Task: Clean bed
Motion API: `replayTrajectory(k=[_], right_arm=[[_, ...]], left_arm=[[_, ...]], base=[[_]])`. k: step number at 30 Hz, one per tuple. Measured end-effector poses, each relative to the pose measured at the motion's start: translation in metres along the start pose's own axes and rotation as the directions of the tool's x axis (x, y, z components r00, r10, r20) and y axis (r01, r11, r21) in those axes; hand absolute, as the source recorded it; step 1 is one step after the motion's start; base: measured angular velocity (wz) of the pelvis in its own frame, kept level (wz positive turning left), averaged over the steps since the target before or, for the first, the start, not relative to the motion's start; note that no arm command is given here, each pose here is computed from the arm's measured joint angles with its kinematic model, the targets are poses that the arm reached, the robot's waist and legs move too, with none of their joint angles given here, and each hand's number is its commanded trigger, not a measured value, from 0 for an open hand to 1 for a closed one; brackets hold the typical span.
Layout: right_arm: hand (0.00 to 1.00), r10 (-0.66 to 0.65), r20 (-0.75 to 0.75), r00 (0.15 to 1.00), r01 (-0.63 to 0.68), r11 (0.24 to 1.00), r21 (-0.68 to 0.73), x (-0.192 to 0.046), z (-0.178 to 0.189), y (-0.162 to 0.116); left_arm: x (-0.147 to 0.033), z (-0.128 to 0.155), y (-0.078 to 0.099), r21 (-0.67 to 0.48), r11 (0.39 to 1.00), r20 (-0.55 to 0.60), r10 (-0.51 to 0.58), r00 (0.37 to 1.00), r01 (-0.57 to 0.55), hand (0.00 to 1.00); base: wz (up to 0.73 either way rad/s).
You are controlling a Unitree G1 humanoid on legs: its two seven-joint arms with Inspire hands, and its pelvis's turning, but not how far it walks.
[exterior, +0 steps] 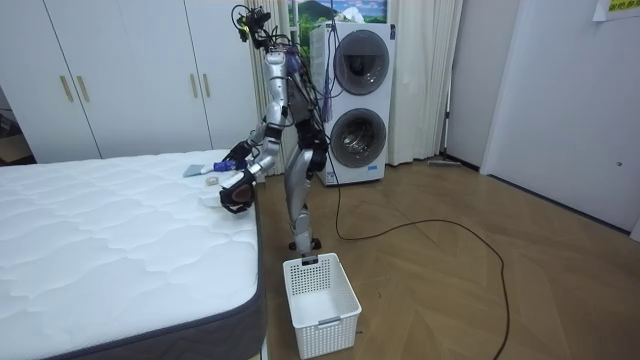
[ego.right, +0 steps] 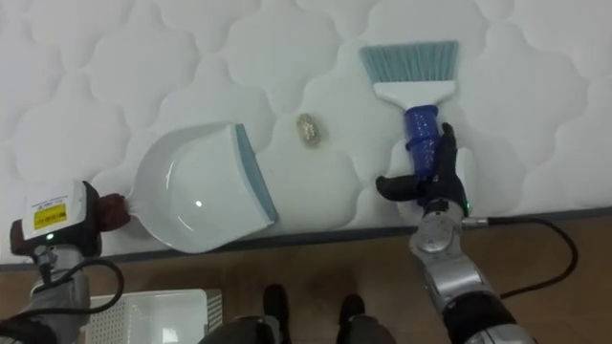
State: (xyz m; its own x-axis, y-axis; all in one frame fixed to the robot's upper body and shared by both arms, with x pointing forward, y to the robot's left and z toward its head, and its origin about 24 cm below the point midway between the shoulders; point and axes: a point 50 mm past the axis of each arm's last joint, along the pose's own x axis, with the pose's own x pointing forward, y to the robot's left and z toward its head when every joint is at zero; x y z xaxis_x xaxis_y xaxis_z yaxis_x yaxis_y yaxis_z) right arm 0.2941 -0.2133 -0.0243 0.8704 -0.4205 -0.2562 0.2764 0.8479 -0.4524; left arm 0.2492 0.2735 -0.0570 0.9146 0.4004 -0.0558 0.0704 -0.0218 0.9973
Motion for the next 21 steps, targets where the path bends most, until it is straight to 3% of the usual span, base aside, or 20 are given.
replayTrajectory(k=[17,18,19,20,21], right_arm=[[0.02,0.021,-0.055,0.998,-0.022,0.999,-0.031,0.012,-0.005,-0.008],[0.05,0.025,-0.055,0.998,-0.027,0.999,-0.034,0.012,-0.005,-0.009],[0.17,0.029,-0.055,0.998,-0.031,0.999,-0.039,0.013,-0.006,-0.010],[0.30,0.030,-0.055,0.998,-0.032,0.999,-0.043,0.013,-0.006,-0.010],[0.49,0.028,-0.054,0.998,-0.031,0.998,-0.052,0.013,-0.006,-0.011]], left_arm=[[0.004,0.006,0.004,0.032,0.999,0.044,0.003,0.999,-0.004,1.00],[0.004,0.006,0.004,0.032,0.999,0.044,0.003,0.999,-0.005,1.00],[0.004,0.006,0.004,0.032,0.999,0.044,0.003,0.999,-0.005,1.00],[0.004,0.005,0.004,0.033,0.999,0.044,0.004,0.999,-0.005,1.00],[0.004,0.005,0.004,0.034,0.999,0.044,0.004,0.999,-0.005,1.00]], base=[[0.01],[0.00],[0.00],[0.00],[0.00]])
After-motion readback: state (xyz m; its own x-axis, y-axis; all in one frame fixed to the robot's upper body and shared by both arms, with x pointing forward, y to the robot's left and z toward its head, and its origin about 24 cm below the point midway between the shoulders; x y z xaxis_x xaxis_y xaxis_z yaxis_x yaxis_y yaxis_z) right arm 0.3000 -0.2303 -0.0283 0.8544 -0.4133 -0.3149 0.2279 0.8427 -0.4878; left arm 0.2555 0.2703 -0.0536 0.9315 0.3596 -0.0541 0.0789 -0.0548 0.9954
